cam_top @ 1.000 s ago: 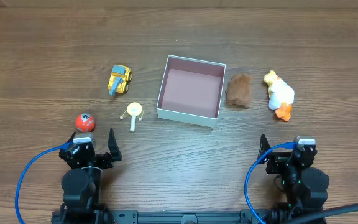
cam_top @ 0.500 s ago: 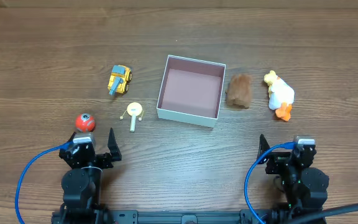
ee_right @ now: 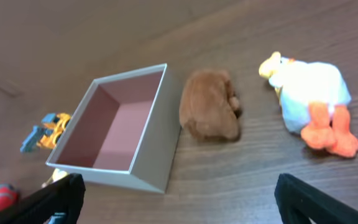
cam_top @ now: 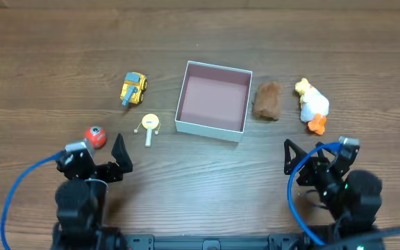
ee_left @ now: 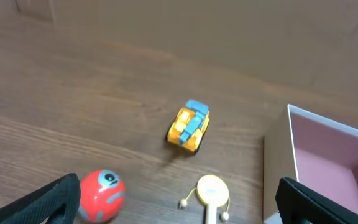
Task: Pack container
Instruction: 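Reach the right gripper to the brown plush hamster and grasp it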
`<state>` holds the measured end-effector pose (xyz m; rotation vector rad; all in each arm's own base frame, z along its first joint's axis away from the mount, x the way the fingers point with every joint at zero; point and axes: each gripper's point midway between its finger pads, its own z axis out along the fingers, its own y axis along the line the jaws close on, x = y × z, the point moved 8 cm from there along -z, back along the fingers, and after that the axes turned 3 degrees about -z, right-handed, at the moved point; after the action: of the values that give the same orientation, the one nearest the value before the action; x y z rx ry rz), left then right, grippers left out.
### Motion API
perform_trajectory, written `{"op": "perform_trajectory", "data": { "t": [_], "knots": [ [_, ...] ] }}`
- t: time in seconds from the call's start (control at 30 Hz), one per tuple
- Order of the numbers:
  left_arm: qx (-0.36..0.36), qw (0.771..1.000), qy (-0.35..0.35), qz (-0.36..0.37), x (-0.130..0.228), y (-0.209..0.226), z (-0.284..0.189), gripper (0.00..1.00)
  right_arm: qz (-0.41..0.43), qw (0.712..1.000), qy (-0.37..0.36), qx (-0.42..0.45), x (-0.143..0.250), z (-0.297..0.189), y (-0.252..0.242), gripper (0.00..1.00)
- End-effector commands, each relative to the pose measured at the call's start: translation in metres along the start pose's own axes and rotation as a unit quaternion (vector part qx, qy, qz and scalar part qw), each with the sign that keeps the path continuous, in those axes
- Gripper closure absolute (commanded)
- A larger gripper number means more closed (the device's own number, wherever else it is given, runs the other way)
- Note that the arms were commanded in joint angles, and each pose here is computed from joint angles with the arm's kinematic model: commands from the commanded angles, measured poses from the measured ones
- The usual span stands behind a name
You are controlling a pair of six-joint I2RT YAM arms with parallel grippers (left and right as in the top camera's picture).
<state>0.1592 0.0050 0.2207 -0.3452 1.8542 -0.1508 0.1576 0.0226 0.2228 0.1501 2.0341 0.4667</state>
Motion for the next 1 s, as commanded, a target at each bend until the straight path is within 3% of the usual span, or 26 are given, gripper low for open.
{"op": "perform_trajectory", "data": {
  "t": [0.0, 0.2, 0.3, 0.43, 0.53, 0.77, 0.97],
  "knots": [
    [-0.011, 0.998, 0.056, 0.03, -0.041, -0.016, 0.015, 0.0, -0.013, 0.998, 0.057, 0.013, -0.052, -0.002, 0.017, 0.0],
    [-0.045, 0.978, 0.188, 0.072, -0.094, -0.04, 0.082, 0.0, -0.003, 0.976, 0.212, 0.047, -0.132, 0.038, 0.03, 0.0],
    [-0.056, 0.969, 0.229, 0.075, -0.099, -0.045, 0.116, 0.0, 0.022, 0.962, 0.27, 0.022, -0.144, 0.078, 0.031, 0.0],
    [-0.068, 0.957, 0.27, 0.078, -0.082, -0.042, 0.142, 0.0, 0.056, 0.948, 0.31, -0.047, -0.13, 0.137, 0.025, 0.0],
    [-0.076, 0.948, 0.3, 0.08, -0.068, -0.038, 0.152, 0.0, 0.084, 0.933, 0.348, 0.048, -0.105, 0.177, 0.0, 0.0],
    [-0.086, 0.934, 0.338, 0.082, -0.052, -0.033, 0.157, 0.0, 0.012, 0.912, 0.36, 0.195, -0.055, 0.236, 0.008, 0.0],
    [-0.065, 0.93, 0.355, 0.073, -0.048, -0.037, 0.155, 0.0, 0.023, 0.899, 0.377, 0.219, -0.032, 0.257, -0.005, 0.0]
  ]
}}
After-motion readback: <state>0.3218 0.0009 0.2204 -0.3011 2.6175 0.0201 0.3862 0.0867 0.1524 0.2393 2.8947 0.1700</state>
